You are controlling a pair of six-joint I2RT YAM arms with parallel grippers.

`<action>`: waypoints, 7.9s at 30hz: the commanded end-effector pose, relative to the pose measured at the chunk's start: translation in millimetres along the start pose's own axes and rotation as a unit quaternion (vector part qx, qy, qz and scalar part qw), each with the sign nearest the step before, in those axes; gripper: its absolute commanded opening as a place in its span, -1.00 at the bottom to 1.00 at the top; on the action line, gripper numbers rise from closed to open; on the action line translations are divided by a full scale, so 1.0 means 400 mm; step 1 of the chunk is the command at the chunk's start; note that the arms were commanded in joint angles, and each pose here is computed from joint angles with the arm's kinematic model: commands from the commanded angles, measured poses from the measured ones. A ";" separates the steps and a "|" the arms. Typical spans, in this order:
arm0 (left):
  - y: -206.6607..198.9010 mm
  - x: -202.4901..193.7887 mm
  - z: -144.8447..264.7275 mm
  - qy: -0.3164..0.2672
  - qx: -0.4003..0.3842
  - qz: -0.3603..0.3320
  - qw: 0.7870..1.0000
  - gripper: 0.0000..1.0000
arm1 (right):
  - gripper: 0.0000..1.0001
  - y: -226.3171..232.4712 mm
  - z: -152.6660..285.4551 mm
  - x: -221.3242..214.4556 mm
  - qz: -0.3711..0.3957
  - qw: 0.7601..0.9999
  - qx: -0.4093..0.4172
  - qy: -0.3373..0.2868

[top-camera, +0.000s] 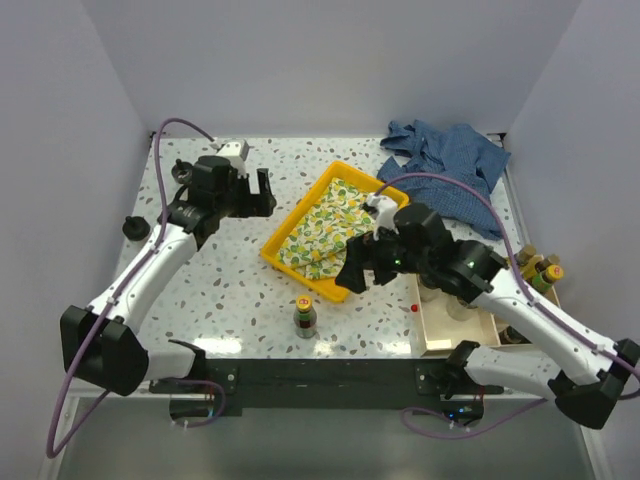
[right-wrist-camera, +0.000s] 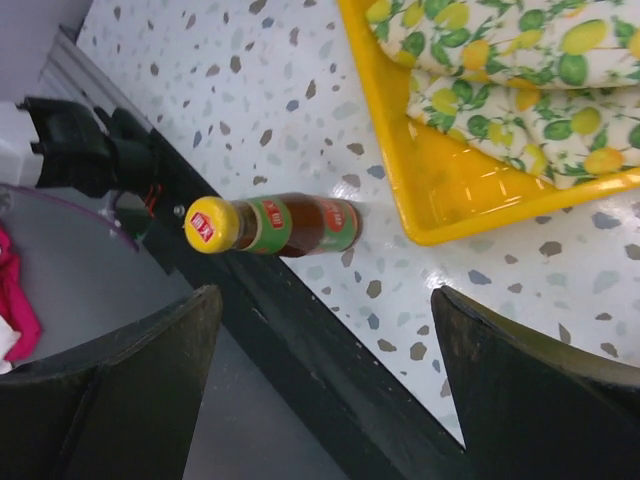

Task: Organize the condiment bottles
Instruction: Pick up the bottle from the center of the board, then place the bottle in the storage box, then move the bottle to the corner of the board.

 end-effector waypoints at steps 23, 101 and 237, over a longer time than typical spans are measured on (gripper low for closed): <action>0.086 -0.008 0.022 -0.066 0.025 -0.065 0.995 1.00 | 0.41 0.222 -0.250 -0.047 0.159 0.985 -0.072 -0.018; 0.093 -0.024 0.006 -0.052 0.033 -0.074 0.995 1.00 | -1.00 -0.495 0.562 -0.034 -0.208 0.621 -0.748 -0.112; 0.505 -0.057 0.062 -0.042 0.359 0.172 0.917 -0.32 | 0.97 -0.331 0.346 0.157 -0.077 0.932 -0.276 -0.221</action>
Point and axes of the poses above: each gripper's point midway between its finger pads, its own z axis back along the fingers, its own y axis along the line the jaws close on, x = y × z, the point moved 3 cm from there along z, back along the fingers, and after that the axes turned 15 degrees about z, right-handed, at the moved point
